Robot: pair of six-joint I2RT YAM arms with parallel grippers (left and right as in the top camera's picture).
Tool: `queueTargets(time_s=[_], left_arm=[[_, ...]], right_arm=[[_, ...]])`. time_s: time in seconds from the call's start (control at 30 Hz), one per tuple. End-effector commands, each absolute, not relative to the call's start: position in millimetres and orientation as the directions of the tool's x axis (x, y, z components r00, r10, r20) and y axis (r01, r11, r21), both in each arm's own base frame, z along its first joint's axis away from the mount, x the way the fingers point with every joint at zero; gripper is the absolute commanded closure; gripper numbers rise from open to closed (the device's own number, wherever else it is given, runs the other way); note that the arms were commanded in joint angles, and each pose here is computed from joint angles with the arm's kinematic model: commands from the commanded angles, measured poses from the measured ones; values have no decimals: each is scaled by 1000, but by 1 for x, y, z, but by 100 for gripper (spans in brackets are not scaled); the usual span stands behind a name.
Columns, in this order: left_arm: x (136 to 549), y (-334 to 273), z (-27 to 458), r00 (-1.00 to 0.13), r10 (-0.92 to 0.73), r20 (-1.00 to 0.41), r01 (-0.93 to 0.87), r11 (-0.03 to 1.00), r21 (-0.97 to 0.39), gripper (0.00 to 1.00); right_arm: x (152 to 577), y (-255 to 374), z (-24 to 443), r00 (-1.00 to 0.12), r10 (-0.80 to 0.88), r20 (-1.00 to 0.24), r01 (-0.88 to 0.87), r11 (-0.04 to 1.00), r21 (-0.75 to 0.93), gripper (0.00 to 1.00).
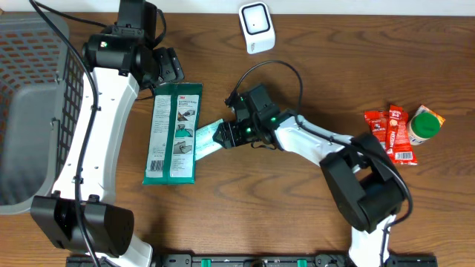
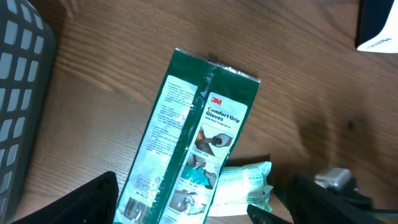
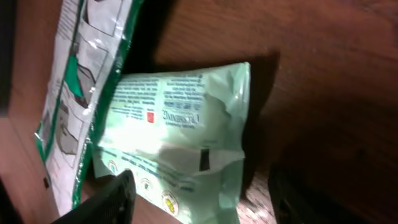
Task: Scan the item barcode
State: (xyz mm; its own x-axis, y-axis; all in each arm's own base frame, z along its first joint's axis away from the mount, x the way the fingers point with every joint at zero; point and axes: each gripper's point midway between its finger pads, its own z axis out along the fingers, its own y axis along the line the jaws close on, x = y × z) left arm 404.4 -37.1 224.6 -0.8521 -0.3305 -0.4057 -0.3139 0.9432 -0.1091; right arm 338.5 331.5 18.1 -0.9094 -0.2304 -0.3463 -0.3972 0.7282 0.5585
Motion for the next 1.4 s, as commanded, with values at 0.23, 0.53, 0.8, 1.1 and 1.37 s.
queueTargets(time_s=[0.23, 0.53, 0.8, 1.1, 1.37], left_arm=[[404, -33, 230, -848, -322, -421, -310, 946, -98, 14], [404, -33, 230, -848, -322, -421, -310, 946, -98, 14], [404, -33, 230, -848, -321, -421, -309, 946, -98, 14], [404, -33, 230, -848, -321, -421, -309, 946, -98, 14], [404, -33, 230, -848, -321, -421, -309, 946, -98, 14]], right_arm=[[334, 336, 10, -896, -267, -355, -425, 748, 510, 60], [345, 307, -3, -906, -245, -346, -376, 843, 385, 82], [366, 271, 22, -903, -211, -375, -354, 861, 366, 88], [374, 197, 46, -894, -242, -378, -313, 940, 137, 77], [365, 186, 49, -911, -233, -341, -292, 947, 133, 51]])
